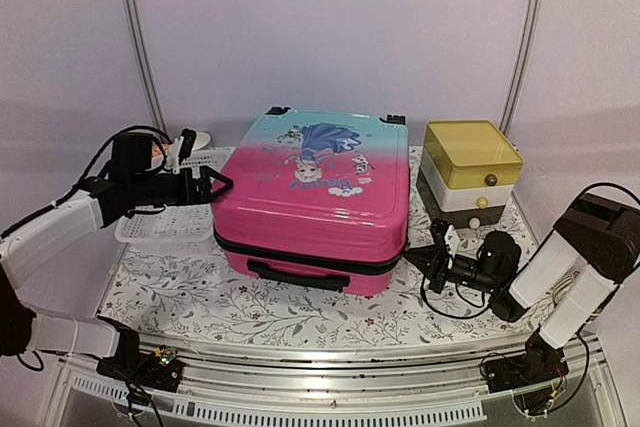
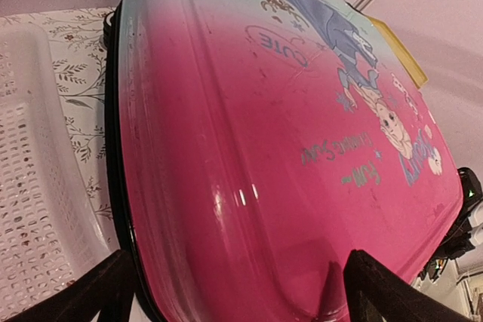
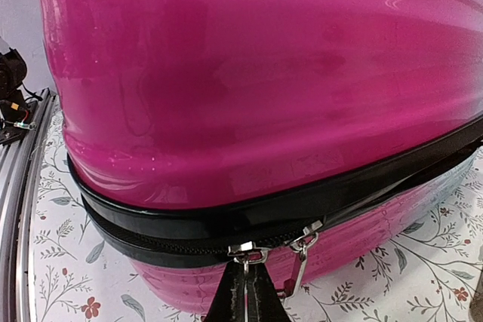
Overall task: Open, take out, and arrange the luggage
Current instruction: Pick up the zipper from the luggage, then unzip the zipper of the luggage.
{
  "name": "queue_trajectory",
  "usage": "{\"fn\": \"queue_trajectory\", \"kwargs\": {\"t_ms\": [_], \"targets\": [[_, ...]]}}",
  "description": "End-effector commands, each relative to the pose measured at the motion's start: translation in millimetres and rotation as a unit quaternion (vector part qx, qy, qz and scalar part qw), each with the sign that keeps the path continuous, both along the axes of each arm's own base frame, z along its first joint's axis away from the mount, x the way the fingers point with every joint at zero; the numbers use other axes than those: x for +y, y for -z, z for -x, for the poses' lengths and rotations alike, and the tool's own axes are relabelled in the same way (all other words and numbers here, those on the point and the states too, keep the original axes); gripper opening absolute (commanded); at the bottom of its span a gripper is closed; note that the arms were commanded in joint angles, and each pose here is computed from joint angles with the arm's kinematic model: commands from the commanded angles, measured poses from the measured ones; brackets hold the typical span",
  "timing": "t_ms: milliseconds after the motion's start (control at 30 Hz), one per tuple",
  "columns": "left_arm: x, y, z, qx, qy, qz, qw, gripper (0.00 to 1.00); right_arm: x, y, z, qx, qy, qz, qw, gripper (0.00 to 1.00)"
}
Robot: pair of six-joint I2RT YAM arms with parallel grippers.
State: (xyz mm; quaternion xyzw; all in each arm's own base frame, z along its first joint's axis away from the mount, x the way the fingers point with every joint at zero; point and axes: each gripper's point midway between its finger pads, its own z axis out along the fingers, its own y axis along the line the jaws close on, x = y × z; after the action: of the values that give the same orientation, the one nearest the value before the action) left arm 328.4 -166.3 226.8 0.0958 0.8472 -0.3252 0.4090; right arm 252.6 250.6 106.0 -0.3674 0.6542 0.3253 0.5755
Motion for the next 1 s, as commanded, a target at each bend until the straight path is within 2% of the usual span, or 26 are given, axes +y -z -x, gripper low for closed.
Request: {"fn": "queue_trajectory", "kwargs": {"t_ms": [0,400,967], "targets": [[-1,7,-3,0.001,0.009,0.003,1.000,0.98,-3,-5,4,-0.006,0.000,0.000,1.000,0.01],[-6,19,-3,0.016,0.009,0.019,1.000,0.98,10,-1,49,0.005,-0.059,0.016,0.998,0.01],[-24,28,0,0.026,0.018,0.016,0.999,0.98,28,0,72,0.013,-0.074,0.025,0.997,0.01]]}}
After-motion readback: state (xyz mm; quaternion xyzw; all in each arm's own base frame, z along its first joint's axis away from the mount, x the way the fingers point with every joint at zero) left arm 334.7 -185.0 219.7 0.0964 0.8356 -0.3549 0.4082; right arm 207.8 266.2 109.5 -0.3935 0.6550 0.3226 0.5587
